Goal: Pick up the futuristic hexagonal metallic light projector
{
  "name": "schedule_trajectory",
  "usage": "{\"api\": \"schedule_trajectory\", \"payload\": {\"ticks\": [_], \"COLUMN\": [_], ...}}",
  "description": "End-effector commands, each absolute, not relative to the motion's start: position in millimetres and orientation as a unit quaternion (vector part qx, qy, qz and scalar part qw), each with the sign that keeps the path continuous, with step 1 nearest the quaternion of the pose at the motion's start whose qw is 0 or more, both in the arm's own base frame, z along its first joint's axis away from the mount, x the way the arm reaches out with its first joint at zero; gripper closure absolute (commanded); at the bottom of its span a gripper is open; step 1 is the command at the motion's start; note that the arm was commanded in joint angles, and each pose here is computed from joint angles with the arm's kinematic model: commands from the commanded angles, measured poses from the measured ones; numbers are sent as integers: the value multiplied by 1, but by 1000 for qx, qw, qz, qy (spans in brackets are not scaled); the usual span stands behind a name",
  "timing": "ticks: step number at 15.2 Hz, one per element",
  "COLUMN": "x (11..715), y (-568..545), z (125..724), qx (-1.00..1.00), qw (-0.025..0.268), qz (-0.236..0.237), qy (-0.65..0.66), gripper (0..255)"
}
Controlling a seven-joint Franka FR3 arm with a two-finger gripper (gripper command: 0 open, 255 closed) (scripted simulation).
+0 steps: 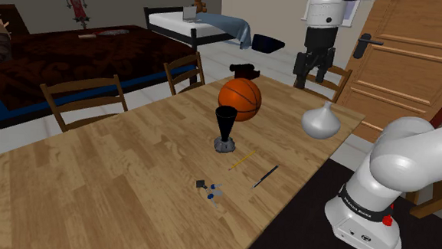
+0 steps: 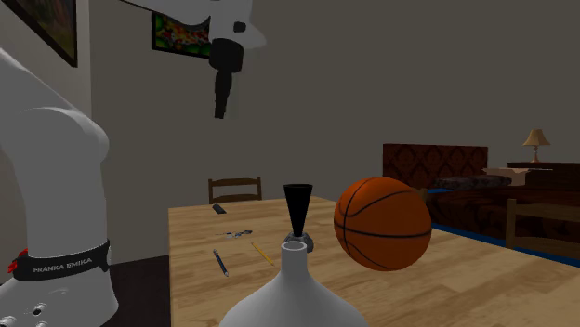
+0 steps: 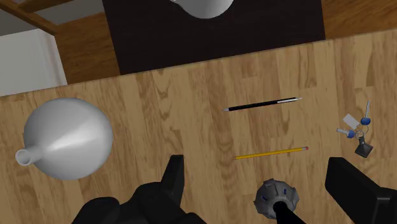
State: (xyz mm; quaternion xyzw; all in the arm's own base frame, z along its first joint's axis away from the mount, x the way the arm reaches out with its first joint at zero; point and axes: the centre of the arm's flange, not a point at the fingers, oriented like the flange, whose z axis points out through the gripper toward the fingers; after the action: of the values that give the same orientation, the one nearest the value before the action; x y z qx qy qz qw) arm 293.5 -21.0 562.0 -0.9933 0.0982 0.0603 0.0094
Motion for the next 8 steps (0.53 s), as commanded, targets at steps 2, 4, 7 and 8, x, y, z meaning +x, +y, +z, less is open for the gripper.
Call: {"api": "schedule_trajectory", "payload": {"ticks": [2,4,7,8], "x": [303,321,351,362], "y": [-26,-34,-42,-43], "z": [555,540,519,512], "qx": [-996,-998,-996,-993], "qw": [9,9,8,7], "qz": [58,54,48,45], "qy": [69,11,-77,-106], "gripper": [0,0,0,0]}}
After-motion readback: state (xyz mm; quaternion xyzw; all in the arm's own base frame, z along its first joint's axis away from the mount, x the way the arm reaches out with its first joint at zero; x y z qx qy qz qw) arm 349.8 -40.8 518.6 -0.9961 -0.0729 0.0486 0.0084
